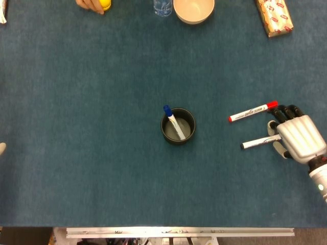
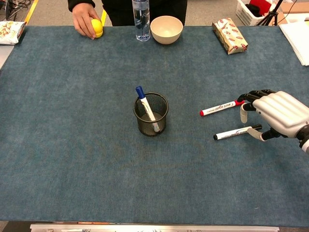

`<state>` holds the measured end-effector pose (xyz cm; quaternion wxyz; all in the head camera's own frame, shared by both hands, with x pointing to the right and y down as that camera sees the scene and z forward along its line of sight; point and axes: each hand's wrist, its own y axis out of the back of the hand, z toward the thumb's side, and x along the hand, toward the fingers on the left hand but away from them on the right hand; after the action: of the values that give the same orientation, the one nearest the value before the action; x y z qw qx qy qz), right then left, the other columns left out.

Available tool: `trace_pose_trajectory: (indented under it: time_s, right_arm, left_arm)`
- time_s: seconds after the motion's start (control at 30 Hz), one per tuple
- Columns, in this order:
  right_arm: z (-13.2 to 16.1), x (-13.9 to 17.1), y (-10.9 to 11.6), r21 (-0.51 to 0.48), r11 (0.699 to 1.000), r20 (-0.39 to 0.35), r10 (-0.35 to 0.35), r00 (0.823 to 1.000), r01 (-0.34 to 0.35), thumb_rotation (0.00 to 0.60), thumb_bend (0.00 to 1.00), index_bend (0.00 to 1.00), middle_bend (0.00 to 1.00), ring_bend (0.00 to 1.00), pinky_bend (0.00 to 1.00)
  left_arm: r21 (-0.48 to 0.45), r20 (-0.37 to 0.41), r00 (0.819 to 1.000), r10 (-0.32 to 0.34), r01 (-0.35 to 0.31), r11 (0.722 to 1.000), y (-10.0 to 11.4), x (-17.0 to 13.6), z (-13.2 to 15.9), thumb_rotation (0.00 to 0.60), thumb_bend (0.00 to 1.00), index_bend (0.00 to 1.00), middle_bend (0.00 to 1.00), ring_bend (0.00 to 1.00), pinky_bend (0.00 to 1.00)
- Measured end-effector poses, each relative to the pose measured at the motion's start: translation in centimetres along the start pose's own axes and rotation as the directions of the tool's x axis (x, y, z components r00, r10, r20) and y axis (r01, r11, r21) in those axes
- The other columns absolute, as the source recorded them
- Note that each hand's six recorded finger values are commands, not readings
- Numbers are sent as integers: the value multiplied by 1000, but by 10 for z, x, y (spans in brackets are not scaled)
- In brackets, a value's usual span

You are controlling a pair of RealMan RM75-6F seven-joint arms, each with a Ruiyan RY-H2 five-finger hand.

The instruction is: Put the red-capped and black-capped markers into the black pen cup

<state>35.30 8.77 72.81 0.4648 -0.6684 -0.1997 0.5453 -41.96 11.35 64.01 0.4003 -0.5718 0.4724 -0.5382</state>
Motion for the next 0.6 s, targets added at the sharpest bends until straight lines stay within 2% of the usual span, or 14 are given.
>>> trace_pose_trajectory:
  time_s: [0.43,0.6]
  right_arm:
    - [9,-8,-8,19,999,-16,43,999,-43,600,284,504,187,136,173]
    - [12,-10,-9,25,999,-20,47,999,-46,600,251,504,185,136,170]
  left_arm:
    - [-4,-8,1000,-5,5,1000,-3,-1,-3,600,91,463,446,396,549]
    - [-7,-11,1000,-7,7,1000,-4,-2,-4,600,92,463,446,396,549]
